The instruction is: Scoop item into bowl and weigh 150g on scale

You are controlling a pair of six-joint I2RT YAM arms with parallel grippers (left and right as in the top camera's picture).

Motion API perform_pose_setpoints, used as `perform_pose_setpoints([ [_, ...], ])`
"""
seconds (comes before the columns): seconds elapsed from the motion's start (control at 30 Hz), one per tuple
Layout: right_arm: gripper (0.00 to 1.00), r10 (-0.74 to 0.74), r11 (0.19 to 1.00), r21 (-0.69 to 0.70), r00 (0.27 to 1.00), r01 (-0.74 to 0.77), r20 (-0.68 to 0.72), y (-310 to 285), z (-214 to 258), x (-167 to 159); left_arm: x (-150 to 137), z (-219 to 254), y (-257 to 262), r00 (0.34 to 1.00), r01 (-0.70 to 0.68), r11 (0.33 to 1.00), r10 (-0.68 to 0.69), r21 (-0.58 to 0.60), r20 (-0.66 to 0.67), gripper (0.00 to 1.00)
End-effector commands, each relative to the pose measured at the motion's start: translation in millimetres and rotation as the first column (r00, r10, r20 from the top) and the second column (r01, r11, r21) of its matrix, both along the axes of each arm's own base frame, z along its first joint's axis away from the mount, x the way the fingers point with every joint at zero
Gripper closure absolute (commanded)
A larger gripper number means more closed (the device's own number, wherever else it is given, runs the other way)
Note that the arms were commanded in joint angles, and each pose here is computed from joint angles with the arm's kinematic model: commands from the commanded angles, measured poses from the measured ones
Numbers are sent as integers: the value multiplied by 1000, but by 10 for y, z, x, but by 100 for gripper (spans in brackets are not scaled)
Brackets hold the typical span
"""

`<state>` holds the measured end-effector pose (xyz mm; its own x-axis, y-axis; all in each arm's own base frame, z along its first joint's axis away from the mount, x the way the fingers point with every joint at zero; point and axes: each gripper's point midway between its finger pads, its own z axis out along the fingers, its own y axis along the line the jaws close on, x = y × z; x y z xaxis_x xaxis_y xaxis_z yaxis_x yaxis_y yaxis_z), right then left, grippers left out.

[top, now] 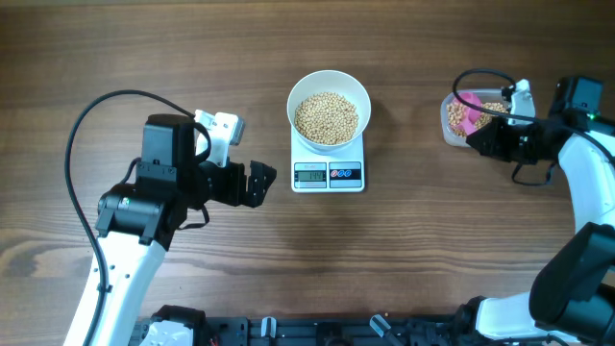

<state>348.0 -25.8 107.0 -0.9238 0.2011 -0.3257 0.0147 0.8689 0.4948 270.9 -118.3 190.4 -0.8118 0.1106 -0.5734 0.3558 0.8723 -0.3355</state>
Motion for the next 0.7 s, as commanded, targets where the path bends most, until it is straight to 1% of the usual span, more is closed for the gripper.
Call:
perform_pose_setpoints([
  [0.0,96,-9,996,89,1000,11,-17,63,9,-47,4,1,-4,1000,2,1000,-2,-8,-4,0],
  [0.3,96,-77,993,91,997,79,-23,-171,5,-86,4,1,-4,1000,2,1000,-2,-8,-4,0],
  [0.47,96,-149,983,100,988,152,-37,-361,4,-123,4,1,-4,1000,2,1000,-2,-8,-4,0],
  [0.53,96,-167,978,121,985,169,-31,-404,28,-126,4,1,-4,1000,2,1000,-2,-8,-4,0],
  [0.67,96,-188,958,222,982,182,7,-415,155,-103,4,1,-4,1000,2,1000,-2,-8,-4,0],
])
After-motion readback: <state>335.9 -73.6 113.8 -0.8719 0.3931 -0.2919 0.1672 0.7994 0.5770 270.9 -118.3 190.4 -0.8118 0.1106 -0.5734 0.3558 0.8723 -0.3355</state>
